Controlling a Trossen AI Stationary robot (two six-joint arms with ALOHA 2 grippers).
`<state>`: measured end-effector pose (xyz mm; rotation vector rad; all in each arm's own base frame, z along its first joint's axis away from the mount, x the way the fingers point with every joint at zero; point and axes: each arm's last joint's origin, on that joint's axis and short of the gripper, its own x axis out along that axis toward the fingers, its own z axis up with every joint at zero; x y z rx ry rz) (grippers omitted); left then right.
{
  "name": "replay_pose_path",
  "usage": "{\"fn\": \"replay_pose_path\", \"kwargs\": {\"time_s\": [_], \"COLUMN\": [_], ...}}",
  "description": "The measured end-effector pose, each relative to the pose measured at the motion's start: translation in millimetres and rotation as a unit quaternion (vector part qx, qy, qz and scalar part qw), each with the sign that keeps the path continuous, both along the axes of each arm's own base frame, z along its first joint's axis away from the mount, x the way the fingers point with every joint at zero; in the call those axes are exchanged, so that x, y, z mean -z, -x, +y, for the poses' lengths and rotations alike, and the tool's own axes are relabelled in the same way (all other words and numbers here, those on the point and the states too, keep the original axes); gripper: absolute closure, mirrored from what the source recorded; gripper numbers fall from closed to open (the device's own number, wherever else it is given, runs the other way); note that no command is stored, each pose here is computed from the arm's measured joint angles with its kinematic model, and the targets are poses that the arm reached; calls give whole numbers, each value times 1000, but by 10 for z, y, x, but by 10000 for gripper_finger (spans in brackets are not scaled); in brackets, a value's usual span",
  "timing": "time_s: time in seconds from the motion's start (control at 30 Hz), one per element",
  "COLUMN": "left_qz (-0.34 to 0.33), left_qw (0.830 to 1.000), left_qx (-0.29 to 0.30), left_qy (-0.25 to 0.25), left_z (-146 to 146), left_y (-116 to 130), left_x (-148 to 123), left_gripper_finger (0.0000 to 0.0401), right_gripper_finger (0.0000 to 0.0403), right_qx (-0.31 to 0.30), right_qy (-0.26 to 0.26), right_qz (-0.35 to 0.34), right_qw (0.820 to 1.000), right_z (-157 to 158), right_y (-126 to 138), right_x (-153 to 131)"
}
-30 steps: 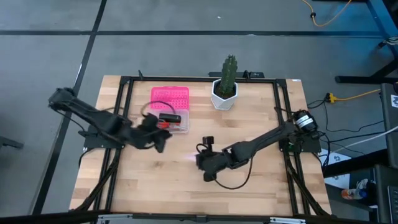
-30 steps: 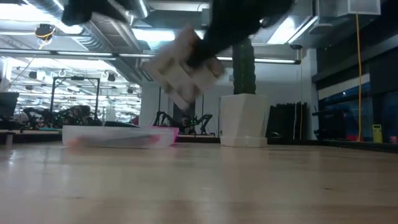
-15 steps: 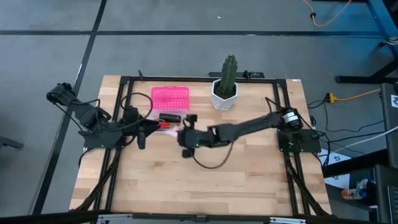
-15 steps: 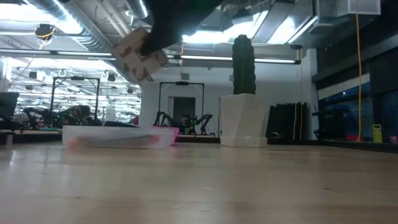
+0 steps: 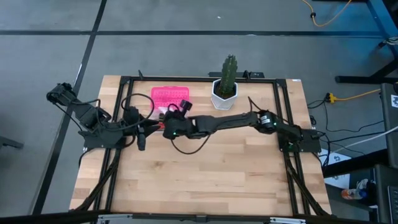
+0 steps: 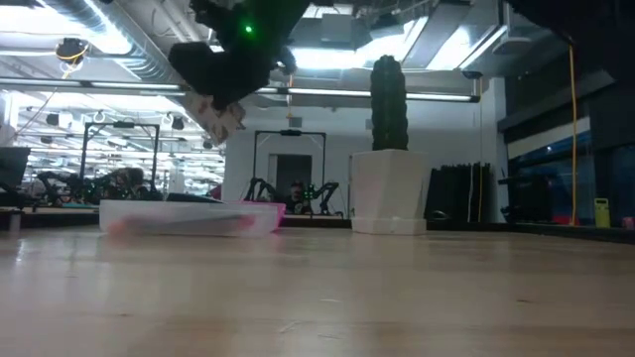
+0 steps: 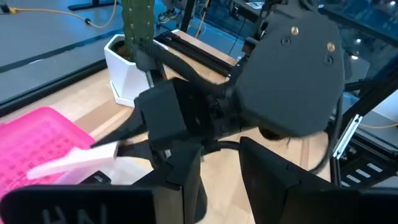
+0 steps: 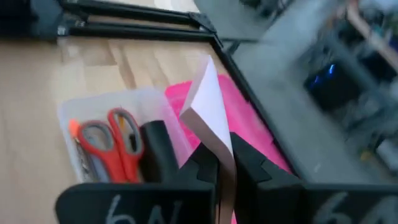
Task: Pack school essentials
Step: Put the pink sticky note into the supply box
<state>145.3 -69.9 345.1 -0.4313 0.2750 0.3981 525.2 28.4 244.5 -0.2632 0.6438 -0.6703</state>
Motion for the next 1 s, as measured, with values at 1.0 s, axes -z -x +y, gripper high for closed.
{"fn": "replay_pose_path", "kwargs": {"time_s": [1.0], "left_qz": [25], "left_qw": [1000], "left_qx": [2], "left_qy": [-15], "left_z": [13], "left_y": [21], "left_x": [44], "left_gripper_finger": [296], "right_gripper_finger": [386], "right_qx": [189], "right_qy": [-92], "right_qz": [8], "right_qw": [978], "right_z": [-68], "right_y": [134], "right_x": [729]}}
